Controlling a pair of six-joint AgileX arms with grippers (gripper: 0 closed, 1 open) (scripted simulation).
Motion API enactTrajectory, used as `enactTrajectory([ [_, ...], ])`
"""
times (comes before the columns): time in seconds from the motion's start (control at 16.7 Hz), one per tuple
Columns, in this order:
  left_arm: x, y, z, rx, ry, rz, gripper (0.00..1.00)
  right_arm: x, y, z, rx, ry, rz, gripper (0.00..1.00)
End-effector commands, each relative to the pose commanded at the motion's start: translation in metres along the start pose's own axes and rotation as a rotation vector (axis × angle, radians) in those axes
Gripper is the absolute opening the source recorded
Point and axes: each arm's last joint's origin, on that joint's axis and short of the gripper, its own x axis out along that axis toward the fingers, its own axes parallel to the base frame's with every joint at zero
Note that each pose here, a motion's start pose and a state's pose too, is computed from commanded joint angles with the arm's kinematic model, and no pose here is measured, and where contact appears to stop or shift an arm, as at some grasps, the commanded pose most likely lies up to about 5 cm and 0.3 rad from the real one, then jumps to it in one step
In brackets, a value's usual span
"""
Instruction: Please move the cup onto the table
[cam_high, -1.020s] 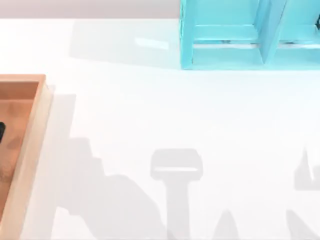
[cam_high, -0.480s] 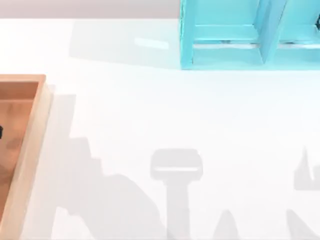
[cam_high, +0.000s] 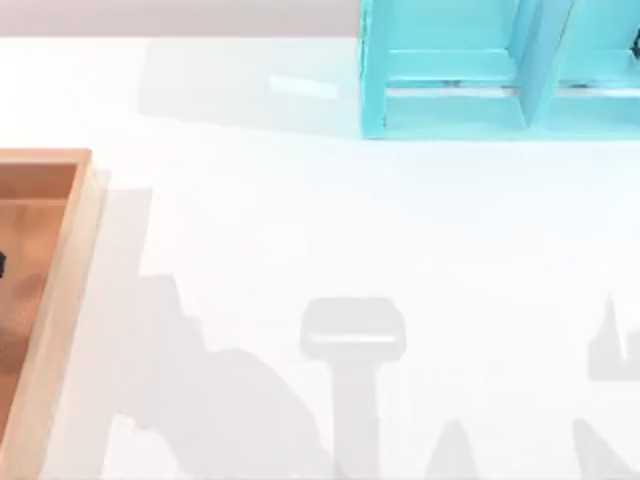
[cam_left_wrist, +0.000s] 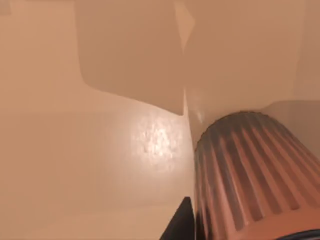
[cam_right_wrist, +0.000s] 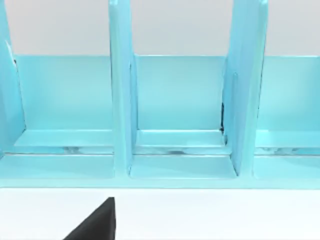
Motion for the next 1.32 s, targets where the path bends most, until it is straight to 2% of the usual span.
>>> enactTrajectory([
  [0.54,-0.001,0.0,0.0,0.0,-0.006,0.001,0.0,0.0,0.0,0.0,0.0,0.0,0.0,1.0],
  [0.84,-0.034,0.003,0.016,-0.098,-0.115,0.032,0.0,0.0,0.0,0.0,0.0,0.0,0.0,1.0],
  [1.08,-0.071,-0.026,0.021,-0.126,-0.137,0.024,0.0,0.0,0.0,0.0,0.0,0.0,0.0,1.0],
  [1.32,-0.094,-0.082,0.009,-0.037,-0.039,0.004,0.0,0.0,0.0,0.0,0.0,0.0,0.0,1.0],
])
